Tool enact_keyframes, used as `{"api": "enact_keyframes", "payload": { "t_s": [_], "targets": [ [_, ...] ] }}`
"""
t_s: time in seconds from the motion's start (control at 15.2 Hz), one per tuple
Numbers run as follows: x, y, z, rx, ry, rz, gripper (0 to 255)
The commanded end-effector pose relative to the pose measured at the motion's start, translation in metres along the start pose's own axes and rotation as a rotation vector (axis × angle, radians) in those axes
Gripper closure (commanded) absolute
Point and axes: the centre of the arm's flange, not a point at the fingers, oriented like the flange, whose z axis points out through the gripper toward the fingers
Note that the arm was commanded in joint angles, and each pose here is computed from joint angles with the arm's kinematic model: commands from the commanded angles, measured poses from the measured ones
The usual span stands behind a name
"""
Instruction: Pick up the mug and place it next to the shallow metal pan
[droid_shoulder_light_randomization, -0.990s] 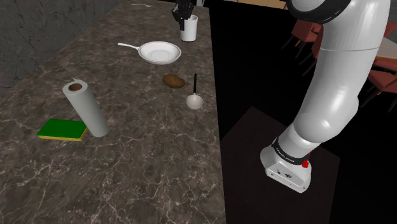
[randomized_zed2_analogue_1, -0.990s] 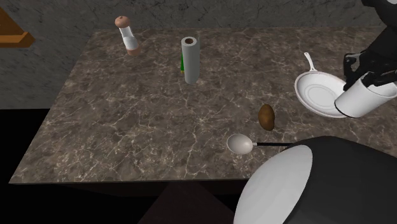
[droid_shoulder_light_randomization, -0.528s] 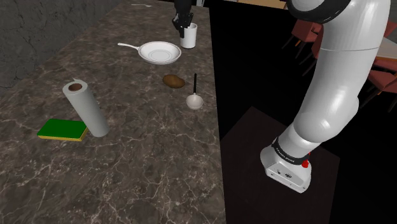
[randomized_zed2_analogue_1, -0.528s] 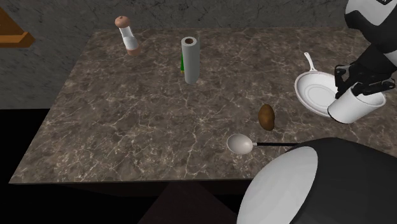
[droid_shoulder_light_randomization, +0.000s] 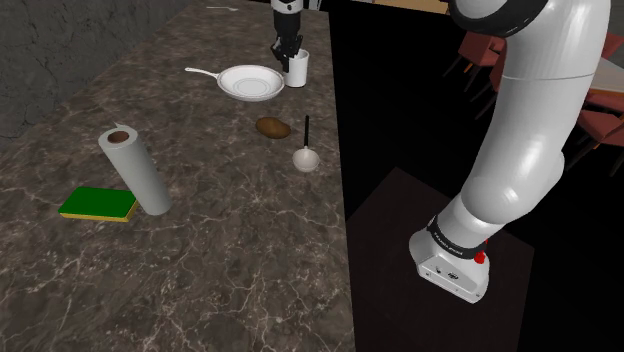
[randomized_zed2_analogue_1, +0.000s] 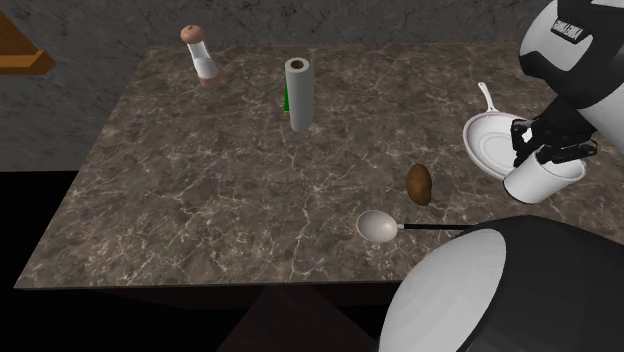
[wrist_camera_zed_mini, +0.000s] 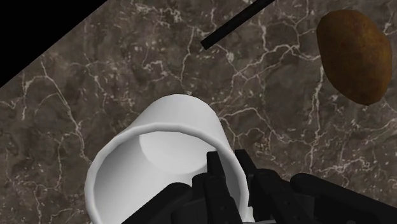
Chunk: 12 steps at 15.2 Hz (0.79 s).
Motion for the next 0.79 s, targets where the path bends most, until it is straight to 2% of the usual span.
{"api": "enact_keyframes", "payload": {
  "t_s": [0.0, 0.73],
  "targets": [
    [0.000, -0.001, 0.011, 0.000, 0.001, 0.000, 255],
    [0.001, -0.005, 0.069, 0.000, 0.001, 0.000, 255]
  ]
}}
